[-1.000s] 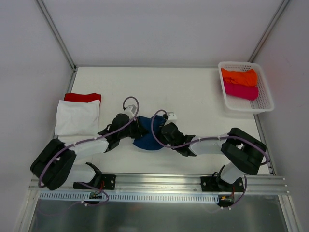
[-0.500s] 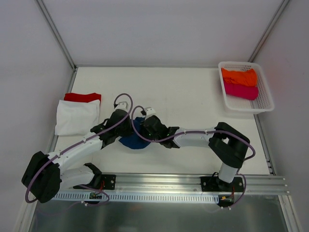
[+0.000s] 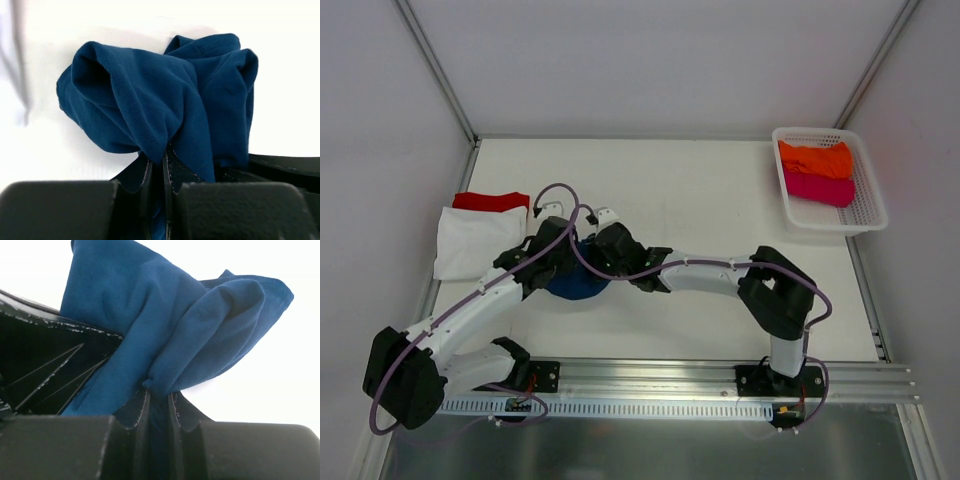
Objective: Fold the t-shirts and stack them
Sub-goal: Neatly place the folded tshirt to the corner
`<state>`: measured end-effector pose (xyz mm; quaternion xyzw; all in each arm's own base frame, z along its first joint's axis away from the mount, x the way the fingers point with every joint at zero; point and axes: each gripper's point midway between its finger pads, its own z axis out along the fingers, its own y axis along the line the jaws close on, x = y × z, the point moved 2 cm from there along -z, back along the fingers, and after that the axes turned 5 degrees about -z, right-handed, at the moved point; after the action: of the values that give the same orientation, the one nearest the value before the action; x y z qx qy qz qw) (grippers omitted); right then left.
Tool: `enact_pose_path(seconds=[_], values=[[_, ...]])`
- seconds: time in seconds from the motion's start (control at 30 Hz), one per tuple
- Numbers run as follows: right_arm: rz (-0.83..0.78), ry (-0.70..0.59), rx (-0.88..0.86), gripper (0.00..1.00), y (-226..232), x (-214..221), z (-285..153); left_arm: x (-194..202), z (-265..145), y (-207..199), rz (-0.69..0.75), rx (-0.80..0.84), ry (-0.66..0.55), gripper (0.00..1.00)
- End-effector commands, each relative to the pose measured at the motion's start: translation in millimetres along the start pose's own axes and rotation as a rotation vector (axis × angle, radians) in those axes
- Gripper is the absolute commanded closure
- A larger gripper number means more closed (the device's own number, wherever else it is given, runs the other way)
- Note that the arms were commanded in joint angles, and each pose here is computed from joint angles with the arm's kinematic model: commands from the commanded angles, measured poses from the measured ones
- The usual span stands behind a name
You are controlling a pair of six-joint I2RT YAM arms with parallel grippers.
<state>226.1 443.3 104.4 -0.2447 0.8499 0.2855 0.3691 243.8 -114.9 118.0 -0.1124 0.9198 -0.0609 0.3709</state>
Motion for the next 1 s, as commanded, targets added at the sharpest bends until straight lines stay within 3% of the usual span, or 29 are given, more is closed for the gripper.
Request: enact_pose_path(seconds=[0.0, 0.5, 0.97], values=[[-0.015, -0.084, -0.108, 1.0, 35, -39, -3, -19, -14, 15, 0.009, -0.047, -0.047, 1.0], [-0.053, -0.116, -0.192, 0.99, 72, -67, 21, -98, -44, 53, -0.108, -0.191, -0.185, 1.0], [-0.106, -0.112, -0.316, 1.0, 118, -93, 55, -145, -51, 106, -0.241, -0.306, -0.217, 1.0]])
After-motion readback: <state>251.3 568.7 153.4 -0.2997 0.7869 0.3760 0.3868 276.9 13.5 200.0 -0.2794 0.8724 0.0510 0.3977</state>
